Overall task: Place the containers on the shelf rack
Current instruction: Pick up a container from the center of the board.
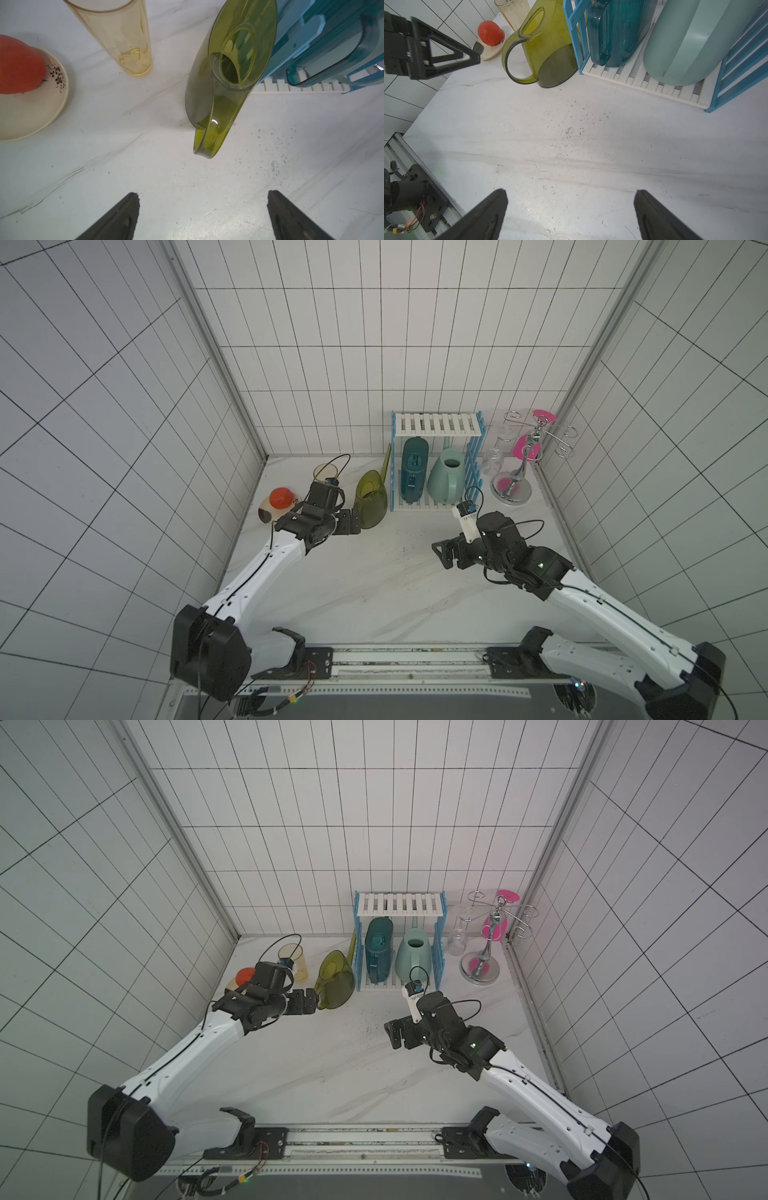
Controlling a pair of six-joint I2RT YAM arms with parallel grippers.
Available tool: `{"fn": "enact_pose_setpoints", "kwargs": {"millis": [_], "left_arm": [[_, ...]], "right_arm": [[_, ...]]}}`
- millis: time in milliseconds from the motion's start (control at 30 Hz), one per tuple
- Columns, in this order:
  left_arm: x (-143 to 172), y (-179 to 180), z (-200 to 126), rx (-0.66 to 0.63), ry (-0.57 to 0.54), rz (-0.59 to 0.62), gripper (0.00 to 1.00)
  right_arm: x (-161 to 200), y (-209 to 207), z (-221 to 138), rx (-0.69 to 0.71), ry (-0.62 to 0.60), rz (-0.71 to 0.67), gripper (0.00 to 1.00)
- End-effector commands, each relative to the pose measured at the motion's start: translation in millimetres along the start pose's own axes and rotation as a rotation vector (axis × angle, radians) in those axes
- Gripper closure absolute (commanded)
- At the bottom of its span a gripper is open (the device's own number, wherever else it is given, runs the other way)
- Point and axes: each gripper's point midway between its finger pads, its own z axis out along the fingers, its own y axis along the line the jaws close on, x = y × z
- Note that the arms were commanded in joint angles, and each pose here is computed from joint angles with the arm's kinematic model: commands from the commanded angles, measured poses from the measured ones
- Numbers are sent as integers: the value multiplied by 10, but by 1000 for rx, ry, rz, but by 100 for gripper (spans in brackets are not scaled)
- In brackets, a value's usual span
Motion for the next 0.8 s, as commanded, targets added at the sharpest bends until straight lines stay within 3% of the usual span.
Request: {"fn": "enact_pose_setpoints", "kwargs": {"millis": [0,333,767], "left_arm": [[-151,-70,175,13,-12,46,2],[-337,-131,594,-6,-16,132,4],[-317,-238,835,11,25,175,39]], "right_arm": [[-90,0,-84,14,-32,-2,1],[-4,-85,-34,53,-11,-14,1],[31,-106,8,65,7,-17,1]]}}
